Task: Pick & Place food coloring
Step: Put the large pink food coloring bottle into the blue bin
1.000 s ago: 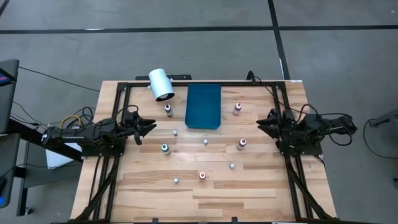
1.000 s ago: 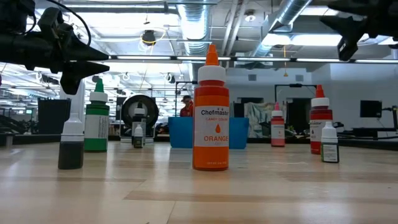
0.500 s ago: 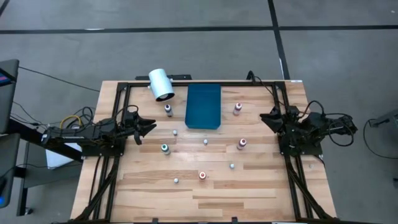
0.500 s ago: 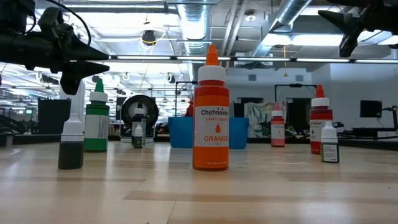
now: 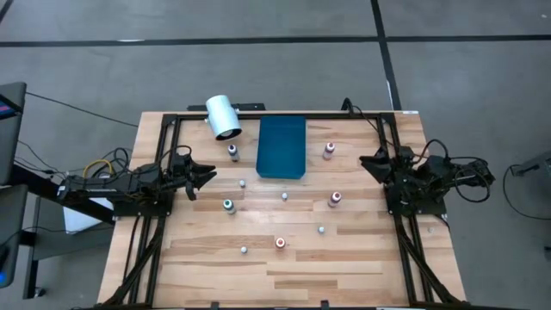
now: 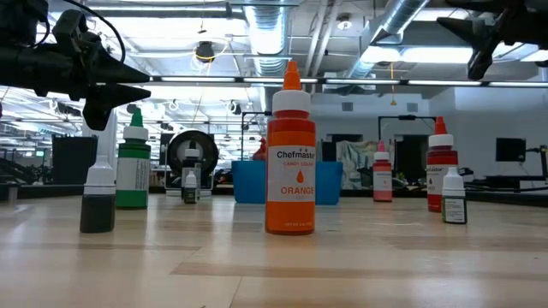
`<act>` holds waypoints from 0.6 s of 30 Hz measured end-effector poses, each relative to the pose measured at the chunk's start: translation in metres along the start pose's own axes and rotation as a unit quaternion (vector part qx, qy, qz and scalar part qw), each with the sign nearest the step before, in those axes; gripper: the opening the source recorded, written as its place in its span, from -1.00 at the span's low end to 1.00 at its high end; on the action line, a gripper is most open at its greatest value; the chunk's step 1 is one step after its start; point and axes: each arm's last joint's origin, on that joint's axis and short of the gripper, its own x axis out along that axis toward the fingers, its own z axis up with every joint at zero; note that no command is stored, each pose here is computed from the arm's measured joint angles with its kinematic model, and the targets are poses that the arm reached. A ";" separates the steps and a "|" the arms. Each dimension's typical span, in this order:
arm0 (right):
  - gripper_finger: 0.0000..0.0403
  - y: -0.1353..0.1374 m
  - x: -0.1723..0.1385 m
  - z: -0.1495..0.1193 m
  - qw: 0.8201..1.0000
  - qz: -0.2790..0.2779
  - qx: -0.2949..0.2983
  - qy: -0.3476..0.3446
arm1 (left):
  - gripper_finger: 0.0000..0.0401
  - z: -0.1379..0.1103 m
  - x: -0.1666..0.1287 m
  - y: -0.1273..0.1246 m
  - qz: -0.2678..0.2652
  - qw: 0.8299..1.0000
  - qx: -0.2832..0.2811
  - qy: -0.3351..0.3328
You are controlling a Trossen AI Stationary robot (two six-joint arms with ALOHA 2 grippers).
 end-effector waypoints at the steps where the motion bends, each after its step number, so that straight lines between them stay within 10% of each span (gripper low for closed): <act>1: -0.46 0.000 0.000 0.001 1.000 -0.006 -0.011 0.000 | -0.32 0.000 0.000 0.000 0.000 1.000 0.000 0.000; 9: -0.46 0.016 0.014 0.031 0.988 -0.064 -0.115 0.084 | -0.32 0.000 0.000 0.000 0.000 1.000 -0.003 0.000; 18: -0.46 0.036 0.056 0.050 0.928 -0.154 -0.209 0.267 | -0.32 0.000 0.000 0.000 0.000 1.000 -0.004 0.000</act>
